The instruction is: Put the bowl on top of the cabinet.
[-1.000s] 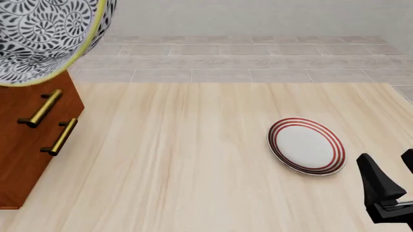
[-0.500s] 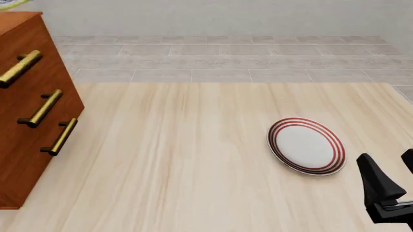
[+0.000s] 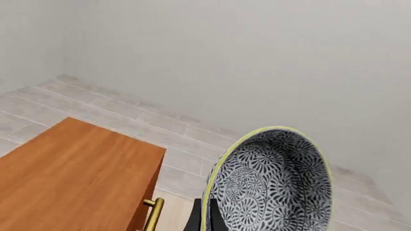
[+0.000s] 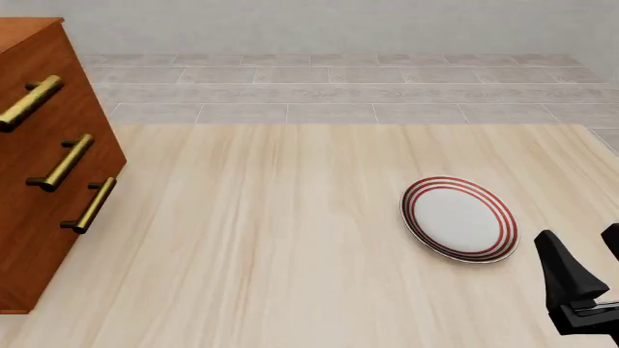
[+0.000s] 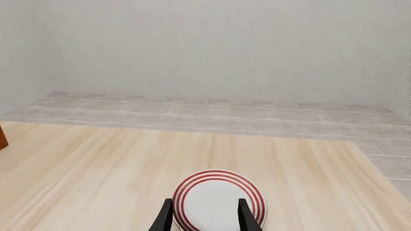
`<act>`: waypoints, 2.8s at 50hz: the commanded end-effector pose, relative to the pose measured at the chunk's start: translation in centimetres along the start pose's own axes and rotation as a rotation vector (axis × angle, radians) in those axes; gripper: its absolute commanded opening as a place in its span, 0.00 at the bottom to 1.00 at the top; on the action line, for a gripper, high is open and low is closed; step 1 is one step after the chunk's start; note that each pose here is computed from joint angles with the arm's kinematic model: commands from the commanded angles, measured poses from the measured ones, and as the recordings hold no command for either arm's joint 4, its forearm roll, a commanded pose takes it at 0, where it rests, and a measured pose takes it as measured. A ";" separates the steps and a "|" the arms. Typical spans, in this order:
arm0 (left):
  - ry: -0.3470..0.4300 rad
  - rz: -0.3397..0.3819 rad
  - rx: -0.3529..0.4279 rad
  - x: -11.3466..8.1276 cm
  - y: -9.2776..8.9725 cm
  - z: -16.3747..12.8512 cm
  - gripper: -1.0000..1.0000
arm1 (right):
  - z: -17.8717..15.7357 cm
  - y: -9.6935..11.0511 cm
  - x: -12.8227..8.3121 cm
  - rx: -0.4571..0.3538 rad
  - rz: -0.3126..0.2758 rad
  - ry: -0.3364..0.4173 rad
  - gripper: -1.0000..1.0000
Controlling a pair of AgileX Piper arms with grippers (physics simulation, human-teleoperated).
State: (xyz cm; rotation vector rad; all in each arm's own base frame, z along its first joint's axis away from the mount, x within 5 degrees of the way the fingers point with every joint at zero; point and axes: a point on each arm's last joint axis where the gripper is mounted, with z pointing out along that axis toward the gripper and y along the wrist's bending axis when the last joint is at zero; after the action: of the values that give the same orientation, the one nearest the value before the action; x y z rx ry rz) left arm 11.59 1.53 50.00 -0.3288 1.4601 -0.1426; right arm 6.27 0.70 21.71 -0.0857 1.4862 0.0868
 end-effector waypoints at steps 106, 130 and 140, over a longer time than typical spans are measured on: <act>-0.004 -0.136 -0.536 3.6 12.5 7.5 1.00 | 0.0 0.0 0.0 -0.002 0.001 -0.001 1.00; -0.024 -0.133 -0.516 2.1 11.5 7.3 1.00 | 0.0 0.0 -0.1 -0.002 0.001 -0.001 1.00; -0.047 -0.138 -0.498 0.8 10.5 6.9 1.00 | 0.0 0.0 -0.1 -0.001 0.001 -0.001 1.00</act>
State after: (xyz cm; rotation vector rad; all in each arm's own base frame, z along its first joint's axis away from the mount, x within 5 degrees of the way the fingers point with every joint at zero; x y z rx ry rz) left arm 17.51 12.61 45.28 -0.8420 1.4126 0.1359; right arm 6.27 0.70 21.71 -0.0858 1.4862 0.0867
